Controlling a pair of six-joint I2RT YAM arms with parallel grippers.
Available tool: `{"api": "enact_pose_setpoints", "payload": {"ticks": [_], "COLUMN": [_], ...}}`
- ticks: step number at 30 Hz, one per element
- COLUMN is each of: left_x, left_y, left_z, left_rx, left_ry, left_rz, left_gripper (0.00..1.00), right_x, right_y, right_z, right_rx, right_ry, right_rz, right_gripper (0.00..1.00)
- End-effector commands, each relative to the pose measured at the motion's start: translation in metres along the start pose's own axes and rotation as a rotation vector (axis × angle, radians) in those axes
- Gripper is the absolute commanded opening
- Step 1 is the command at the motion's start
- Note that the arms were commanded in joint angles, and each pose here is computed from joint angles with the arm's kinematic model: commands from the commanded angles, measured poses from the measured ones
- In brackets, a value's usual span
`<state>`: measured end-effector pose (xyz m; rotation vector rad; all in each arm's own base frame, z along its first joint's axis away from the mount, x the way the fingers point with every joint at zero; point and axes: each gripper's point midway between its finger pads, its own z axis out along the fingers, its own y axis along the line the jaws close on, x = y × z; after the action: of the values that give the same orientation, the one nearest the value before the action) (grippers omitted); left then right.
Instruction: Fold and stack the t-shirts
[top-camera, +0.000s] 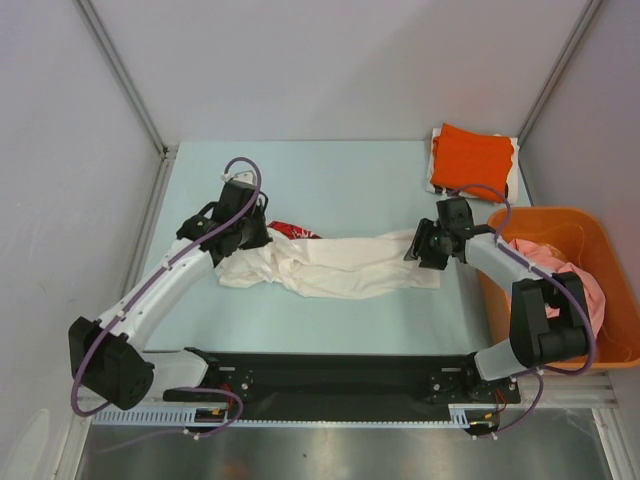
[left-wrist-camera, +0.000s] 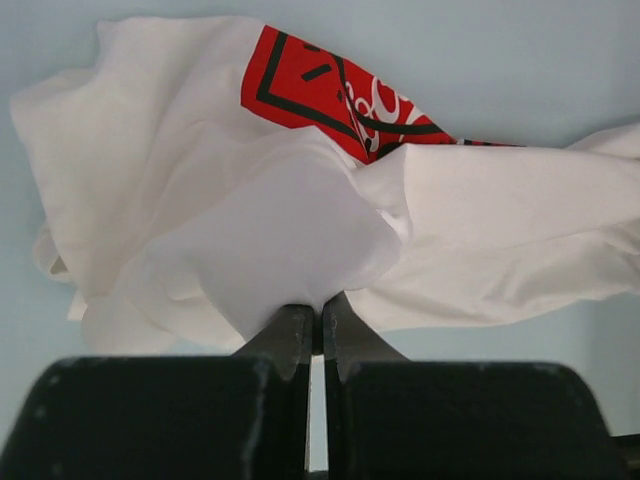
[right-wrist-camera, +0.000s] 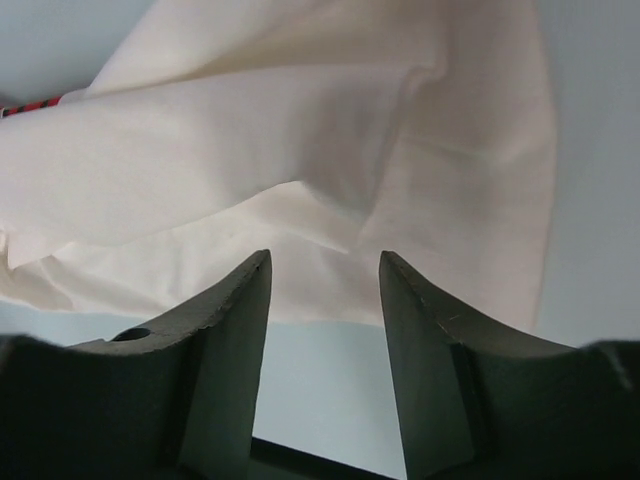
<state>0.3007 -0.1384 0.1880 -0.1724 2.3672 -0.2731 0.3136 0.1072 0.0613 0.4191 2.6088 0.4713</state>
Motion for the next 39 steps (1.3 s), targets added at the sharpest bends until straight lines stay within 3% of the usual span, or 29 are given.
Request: {"api": "enact_pose_setpoints", "payload": {"ticks": [1, 10, 27, 39], "left_x": [-0.022, -0.045, -0.041, -0.033], "left_y": [-0.004, 0.010, 0.028, 0.033], "left_z": [0.000, 0.010, 0.025, 0.031], "left_rx": [0.022, 0.012, -0.011, -0.017], "left_ry": [-0.034, -0.042, -0.013, 0.002], "left_rz": [0.013, -0.019, -0.039, -0.042], "left_gripper": [0.00, 0.00, 0.00, 0.00], "right_x": [-0.014, -0.010, 0.002, 0.014], "right_y": [0.027, 0.026, 0.008, 0.022], "right_z": [-0.001, 0.016, 0.041, 0.046], "right_rx": [-0.071, -0.026, 0.066, 0.065], "right_ry": [-0.050, -0.030, -0.004, 0.017], "right_rz": [-0.065, -0.102, -0.123, -0.152], "right_gripper": [0.53, 0.52, 0.51, 0.41]}}
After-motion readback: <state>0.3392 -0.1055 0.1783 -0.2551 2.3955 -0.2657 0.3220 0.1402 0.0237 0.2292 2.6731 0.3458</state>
